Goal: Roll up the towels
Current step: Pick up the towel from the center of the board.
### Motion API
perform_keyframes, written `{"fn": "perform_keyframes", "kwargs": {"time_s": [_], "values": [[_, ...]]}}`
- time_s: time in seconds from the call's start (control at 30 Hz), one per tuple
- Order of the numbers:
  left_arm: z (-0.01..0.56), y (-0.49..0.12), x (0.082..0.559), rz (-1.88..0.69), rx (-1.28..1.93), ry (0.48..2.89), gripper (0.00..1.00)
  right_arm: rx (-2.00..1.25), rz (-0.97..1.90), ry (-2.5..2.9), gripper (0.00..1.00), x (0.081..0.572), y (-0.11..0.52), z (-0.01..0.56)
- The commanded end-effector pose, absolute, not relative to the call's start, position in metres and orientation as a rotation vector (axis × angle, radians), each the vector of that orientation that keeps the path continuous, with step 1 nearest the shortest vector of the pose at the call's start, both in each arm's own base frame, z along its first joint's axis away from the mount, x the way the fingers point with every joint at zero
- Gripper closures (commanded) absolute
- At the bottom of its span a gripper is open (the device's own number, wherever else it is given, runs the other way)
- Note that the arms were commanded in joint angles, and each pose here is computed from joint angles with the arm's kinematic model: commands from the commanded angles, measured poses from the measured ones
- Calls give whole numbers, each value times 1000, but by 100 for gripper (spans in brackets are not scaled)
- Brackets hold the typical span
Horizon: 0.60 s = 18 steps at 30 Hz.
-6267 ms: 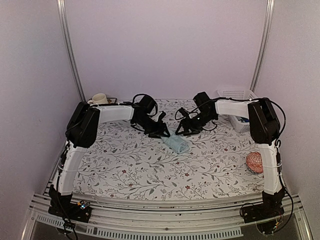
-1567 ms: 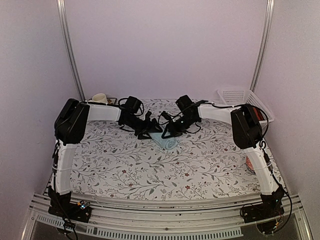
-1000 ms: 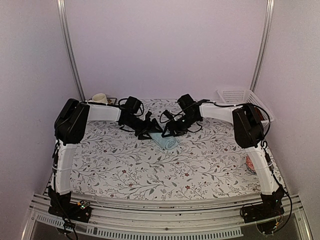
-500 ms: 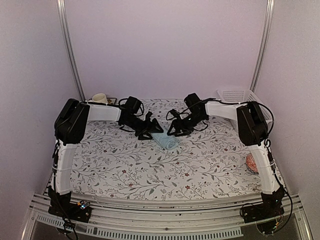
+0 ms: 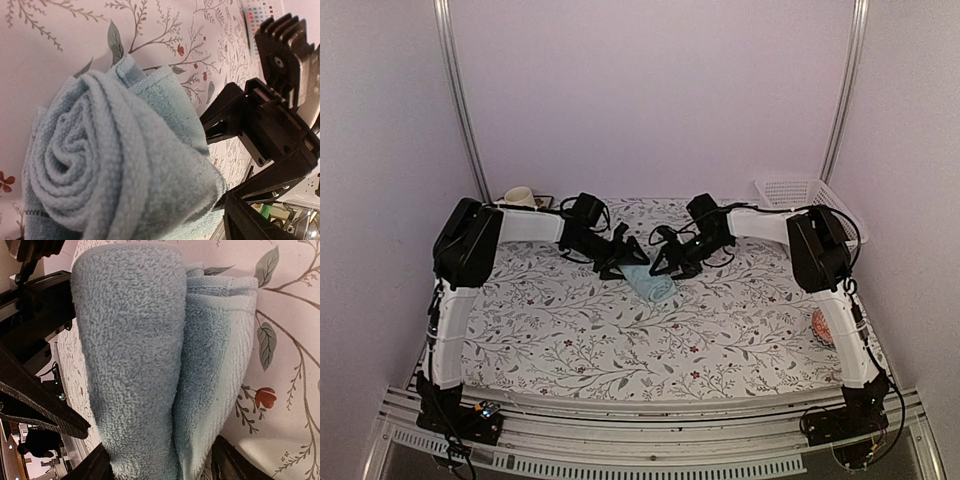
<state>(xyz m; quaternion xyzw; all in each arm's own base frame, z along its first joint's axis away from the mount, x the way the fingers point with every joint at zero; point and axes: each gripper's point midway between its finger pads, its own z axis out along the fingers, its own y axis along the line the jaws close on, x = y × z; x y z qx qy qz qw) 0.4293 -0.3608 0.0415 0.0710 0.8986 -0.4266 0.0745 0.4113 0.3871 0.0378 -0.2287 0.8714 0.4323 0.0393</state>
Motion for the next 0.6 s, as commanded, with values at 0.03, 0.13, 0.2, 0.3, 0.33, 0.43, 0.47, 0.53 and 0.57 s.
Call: {"fn": "perform_keyframes", "kwargs": {"time_s": [0.03,0.13,0.2,0.3,0.33,0.43,0.47,0.53,0.57], "values": [[32,-371,423,-1359,254,2698,11,-706,1445,2684,34,397,399,21],[31,-379,418,-1406,288,2693,11,-706,1471,2667,34,397,405,22],[34,-386,416,-1427,319,2678,11,-706,1496,2660,35,396,407,22],[41,-395,415,-1456,361,2655,11,-713,1509,2663,37,393,411,20],[42,-397,414,-1459,367,2654,10,-716,1512,2664,38,392,412,19],[43,-399,412,-1462,379,2650,10,-725,1515,2666,47,389,414,17],[43,-400,411,-1464,380,2653,10,-724,1515,2661,51,390,415,18],[44,-401,409,-1468,389,2651,10,-712,1527,2650,61,392,416,20],[44,-402,408,-1468,392,2653,10,-710,1541,2638,68,393,418,23]]}}
